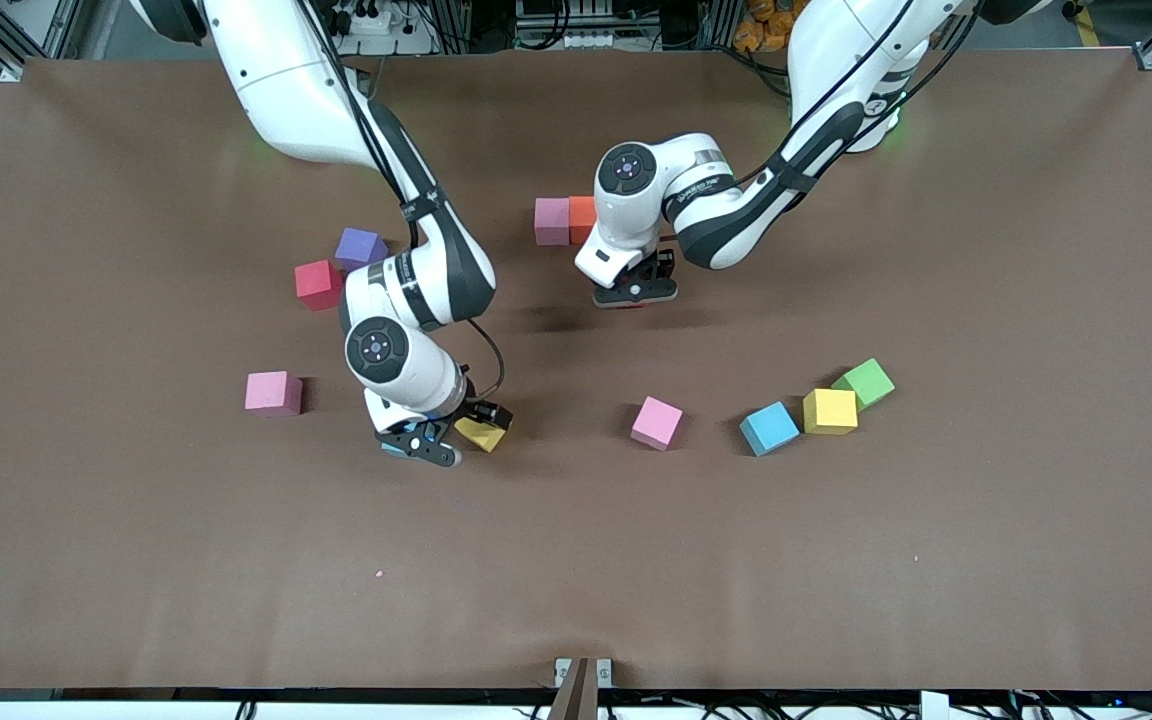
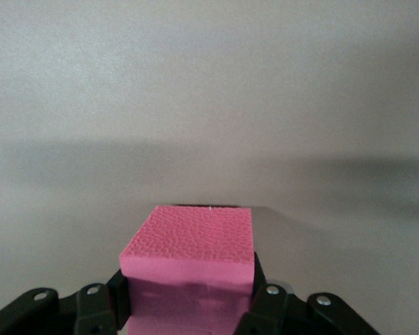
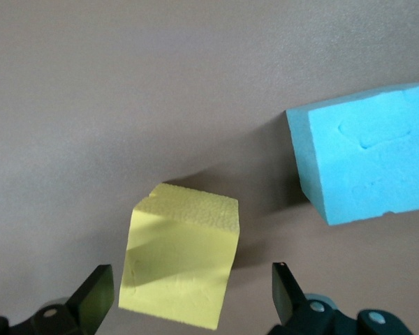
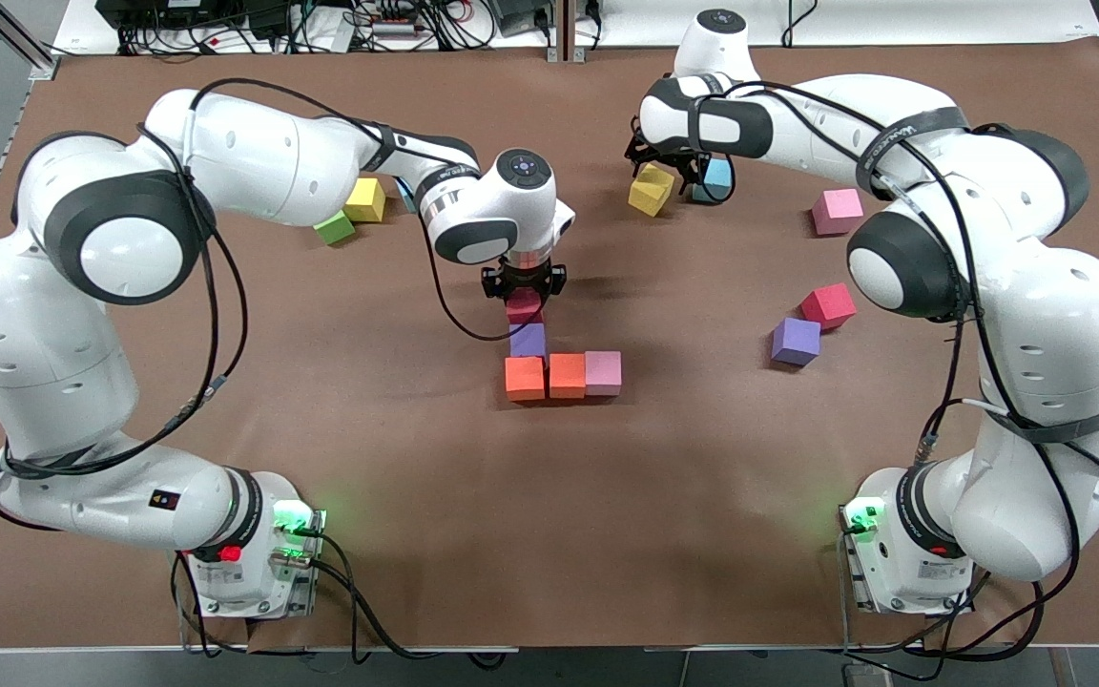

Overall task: Form number 2 with 11 blocks
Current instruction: 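Grasp the yellow cube with the right gripper while the left gripper reaches pink, then carry the yellow cube with the right gripper while the left gripper grasps pink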

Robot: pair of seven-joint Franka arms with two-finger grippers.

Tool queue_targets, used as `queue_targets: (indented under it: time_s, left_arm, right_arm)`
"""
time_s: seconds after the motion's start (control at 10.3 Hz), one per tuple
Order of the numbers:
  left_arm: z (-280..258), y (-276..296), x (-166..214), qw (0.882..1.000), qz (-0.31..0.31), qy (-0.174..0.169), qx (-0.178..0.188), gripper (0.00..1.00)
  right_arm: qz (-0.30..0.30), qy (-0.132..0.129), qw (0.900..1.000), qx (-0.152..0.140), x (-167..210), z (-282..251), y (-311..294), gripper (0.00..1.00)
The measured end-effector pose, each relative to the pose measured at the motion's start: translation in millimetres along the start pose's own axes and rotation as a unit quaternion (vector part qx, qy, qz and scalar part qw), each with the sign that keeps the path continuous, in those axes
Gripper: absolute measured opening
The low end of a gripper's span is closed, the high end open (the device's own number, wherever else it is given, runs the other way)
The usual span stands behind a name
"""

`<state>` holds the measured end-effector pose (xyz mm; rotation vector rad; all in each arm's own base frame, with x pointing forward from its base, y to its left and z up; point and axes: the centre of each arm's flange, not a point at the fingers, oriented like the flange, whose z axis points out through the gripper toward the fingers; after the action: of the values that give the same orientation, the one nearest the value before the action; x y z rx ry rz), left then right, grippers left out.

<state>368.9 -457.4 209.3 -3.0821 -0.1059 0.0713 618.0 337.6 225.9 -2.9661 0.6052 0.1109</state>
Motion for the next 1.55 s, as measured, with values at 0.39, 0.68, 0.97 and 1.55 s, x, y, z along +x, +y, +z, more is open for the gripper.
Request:
queue_targets:
  time_s: [0.39,0.68,0.97,1.55]
  left_arm:
    - [5,5,-13,1.0,0.015,-0.001,0.005,0.61]
    - [11,3,-16,1.0,0.025,0.001,0.011,0.6]
    - [12,2,-17,0.999,0.03,0.005,0.013,0.74]
    - [-26,4,17,0.999,-0.032,0.038,-0.016,1.0]
  right_arm:
    - [0.045,-0.001,0.999,-0.004,0,14,-5,1.0]
    - [0.063,-0.006,0.998,-0.013,0,33,-7,1.0]
    - [0.062,-0.013,0.998,-0.017,2,27,-12,1.0]
    - [0.059,-0.016,0.998,-0.02,4,17,-16,0.98]
